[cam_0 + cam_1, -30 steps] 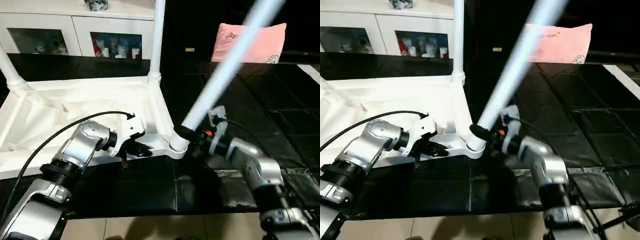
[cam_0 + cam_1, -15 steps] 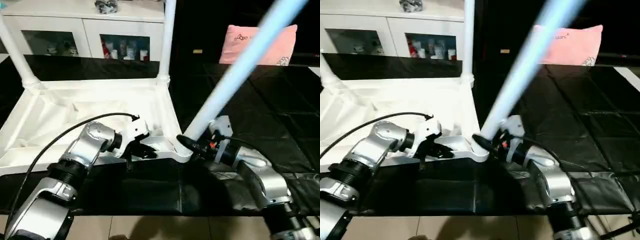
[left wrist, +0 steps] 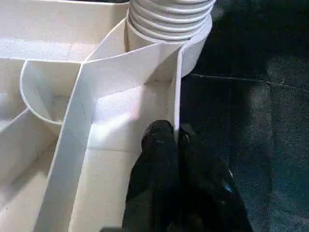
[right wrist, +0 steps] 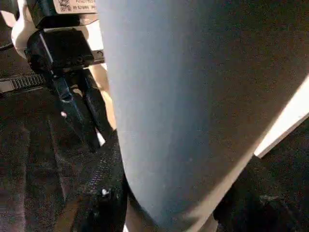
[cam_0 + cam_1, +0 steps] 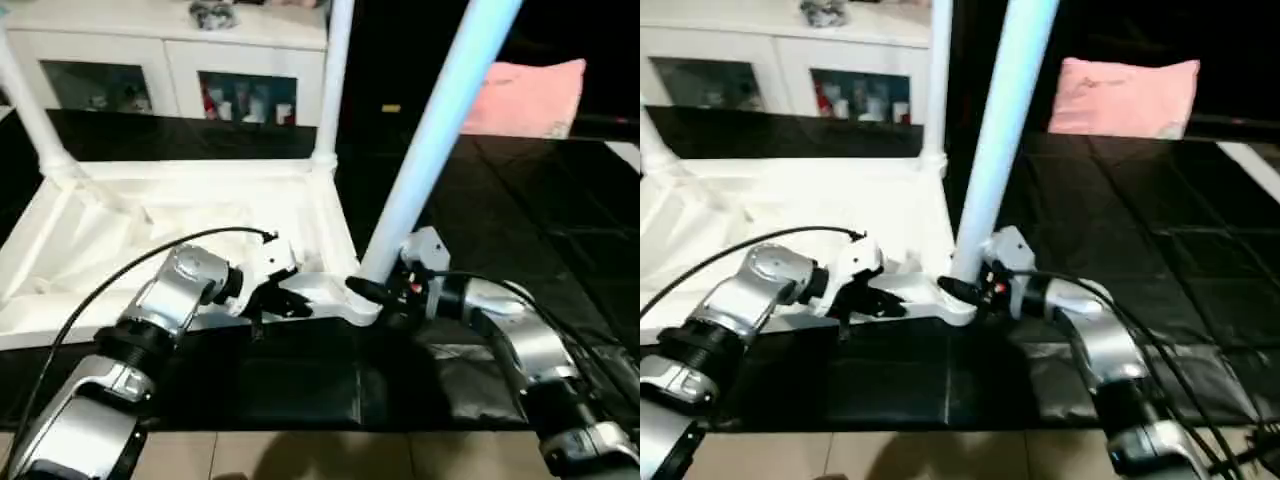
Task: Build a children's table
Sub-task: Insert table leg to table base, then rotate leg to tighten
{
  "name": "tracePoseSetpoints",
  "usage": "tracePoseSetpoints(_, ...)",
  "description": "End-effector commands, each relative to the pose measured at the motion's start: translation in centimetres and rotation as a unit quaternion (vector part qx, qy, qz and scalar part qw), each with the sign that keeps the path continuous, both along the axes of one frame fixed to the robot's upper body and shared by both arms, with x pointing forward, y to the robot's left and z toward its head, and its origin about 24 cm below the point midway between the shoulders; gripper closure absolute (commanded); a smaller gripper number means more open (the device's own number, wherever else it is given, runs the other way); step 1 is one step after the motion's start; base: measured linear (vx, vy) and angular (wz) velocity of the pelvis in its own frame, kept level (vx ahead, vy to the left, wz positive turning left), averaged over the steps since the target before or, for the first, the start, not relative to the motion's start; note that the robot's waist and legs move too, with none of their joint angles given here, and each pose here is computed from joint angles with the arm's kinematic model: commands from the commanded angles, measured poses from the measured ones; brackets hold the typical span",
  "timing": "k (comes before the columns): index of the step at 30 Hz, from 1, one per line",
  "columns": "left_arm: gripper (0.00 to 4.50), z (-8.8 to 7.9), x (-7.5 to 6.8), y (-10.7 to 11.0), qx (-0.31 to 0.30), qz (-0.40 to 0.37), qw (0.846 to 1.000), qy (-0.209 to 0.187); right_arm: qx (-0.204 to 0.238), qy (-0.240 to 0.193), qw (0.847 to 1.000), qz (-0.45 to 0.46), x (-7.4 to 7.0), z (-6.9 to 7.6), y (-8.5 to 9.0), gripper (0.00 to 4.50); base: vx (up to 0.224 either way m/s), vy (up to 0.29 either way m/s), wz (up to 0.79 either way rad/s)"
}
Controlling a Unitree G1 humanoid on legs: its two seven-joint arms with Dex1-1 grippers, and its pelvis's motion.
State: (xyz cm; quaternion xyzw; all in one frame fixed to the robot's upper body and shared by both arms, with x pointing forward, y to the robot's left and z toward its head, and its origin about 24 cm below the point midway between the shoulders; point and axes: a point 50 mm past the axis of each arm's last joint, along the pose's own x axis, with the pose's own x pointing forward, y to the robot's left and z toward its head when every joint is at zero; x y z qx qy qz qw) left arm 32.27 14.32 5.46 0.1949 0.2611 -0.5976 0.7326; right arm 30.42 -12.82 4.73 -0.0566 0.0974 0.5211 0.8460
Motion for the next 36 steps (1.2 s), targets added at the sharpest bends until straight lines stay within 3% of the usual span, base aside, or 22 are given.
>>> tracePoseSetpoints(1,4.5,2.5,1.2,0.4,-0.011,0.009,0.998,-0.06,-0.046,0.101,0.993,0.029,-2.2,-4.3,-0.1,2.57,0.0,0.0,0.0)
tracePoseSetpoints(13,4.5,3.3,0.7,-0.5,0.009,-0.117,0.991,-0.066,-0.052,0.106,0.984,0.132,-3.1,-3.3,0.2,2.57,0.0,0.0,0.0)
tracePoseSetpoints(24,4.5,3.1,1.1,-0.6,0.026,-0.115,0.99,-0.072,-0.045,0.105,0.981,0.157,-3.3,-2.7,1.0,2.57,0.0,0.0,0.0)
tracePoseSetpoints(27,4.5,3.0,1.4,-0.4,0.017,-0.078,0.994,-0.071,-0.036,0.098,0.987,0.119,-2.8,-2.6,1.2,2.57,0.0,0.0,0.0)
tracePoseSetpoints(31,4.5,3.2,1.8,-0.5,0.001,-0.009,0.997,-0.076,-0.046,0.069,0.997,0.002,-1.1,-2.7,1.0,2.57,0.0,0.0,0.0)
tracePoseSetpoints(33,4.5,3.7,1.9,-0.6,-0.015,0.052,0.996,-0.075,-0.044,0.063,0.992,-0.097,0.5,-2.6,0.9,2.57,0.0,0.0,0.0)
tracePoseSetpoints(36,4.5,4.0,1.7,-0.8,-0.022,0.082,0.994,-0.072,-0.043,0.063,0.985,-0.154,1.6,-2.5,1.2,2.57,0.0,0.0,0.0)
